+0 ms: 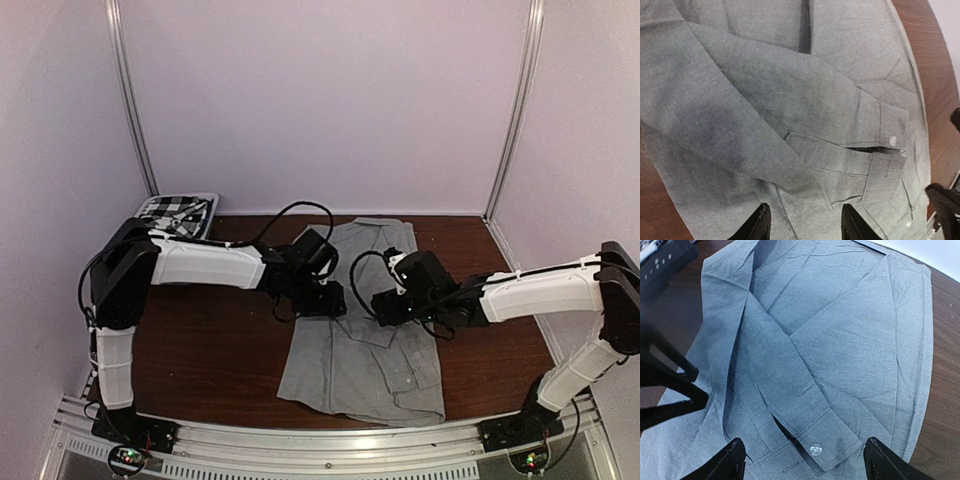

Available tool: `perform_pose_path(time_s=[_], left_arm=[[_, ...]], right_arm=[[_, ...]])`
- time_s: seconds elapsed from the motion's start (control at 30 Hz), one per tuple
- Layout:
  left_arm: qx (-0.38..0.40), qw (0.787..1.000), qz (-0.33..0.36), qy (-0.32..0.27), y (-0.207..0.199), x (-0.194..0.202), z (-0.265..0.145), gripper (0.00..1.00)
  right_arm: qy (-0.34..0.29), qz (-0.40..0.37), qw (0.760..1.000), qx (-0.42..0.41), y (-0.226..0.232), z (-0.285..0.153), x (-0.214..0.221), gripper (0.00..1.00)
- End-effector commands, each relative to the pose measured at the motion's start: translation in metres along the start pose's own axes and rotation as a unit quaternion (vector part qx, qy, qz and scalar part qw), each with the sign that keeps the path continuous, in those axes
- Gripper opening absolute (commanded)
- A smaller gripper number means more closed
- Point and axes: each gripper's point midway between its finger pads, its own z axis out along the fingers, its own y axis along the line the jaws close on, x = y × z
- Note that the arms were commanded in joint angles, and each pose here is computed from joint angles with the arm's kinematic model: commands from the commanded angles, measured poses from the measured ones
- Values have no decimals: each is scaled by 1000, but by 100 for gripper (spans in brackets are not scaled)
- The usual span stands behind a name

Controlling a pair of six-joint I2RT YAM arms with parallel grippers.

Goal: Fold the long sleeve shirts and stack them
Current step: Pick up the sleeve from the 1/3-folded shirt.

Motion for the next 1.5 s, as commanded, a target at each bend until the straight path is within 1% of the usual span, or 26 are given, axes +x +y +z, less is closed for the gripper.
perform_pose_path(time_s=[0.0,0.07,0.27,0.5,0.6,0.63,0.8,0.9,1.0,1.03,1.07,1.1,1.27,1.47], left_arm=[[-115,992,-11,-53,17,-9,5,50],[-135,989,-15,-60,20,-8,8,51],[-141,988,-18,-60,15,-3,21,57],[-139,988,-12,-64,6,-5,36,56],[-144,987,-14,-66,8,-6,40,54],[-146,987,-14,-67,9,-5,40,53],[-150,985,-12,-80,7,-12,30,37],[-147,985,-2,-89,2,-19,17,25],[-136,986,5,-92,-2,-26,4,8],[-130,987,6,-90,-3,-28,1,4],[-119,989,7,-88,-4,-30,-2,2],[-106,991,9,-85,-6,-31,-4,0],[-46,997,20,-60,-11,-35,-17,0],[6,999,28,-30,-7,-39,-31,0]], right_arm=[[-40,55,998,16,-17,-13,-18,83],[-52,69,996,14,-21,-18,-23,83],[-64,79,995,9,-27,-26,-28,83],[-65,82,994,4,-27,-28,-27,83],[-64,85,994,0,-26,-28,-26,83],[-64,86,994,0,-26,-28,-26,82],[-56,78,995,-13,-23,-30,-20,82],[-65,67,995,-26,-19,-31,-22,82],[-66,49,996,-31,-17,-31,-20,82],[-67,43,996,-33,-17,-31,-20,82],[-67,36,997,-34,-16,-31,-20,82],[-67,28,997,-37,-14,-31,-19,82],[-74,-12,995,-61,1,-32,-16,84],[-75,-74,990,-92,35,-32,-7,89]])
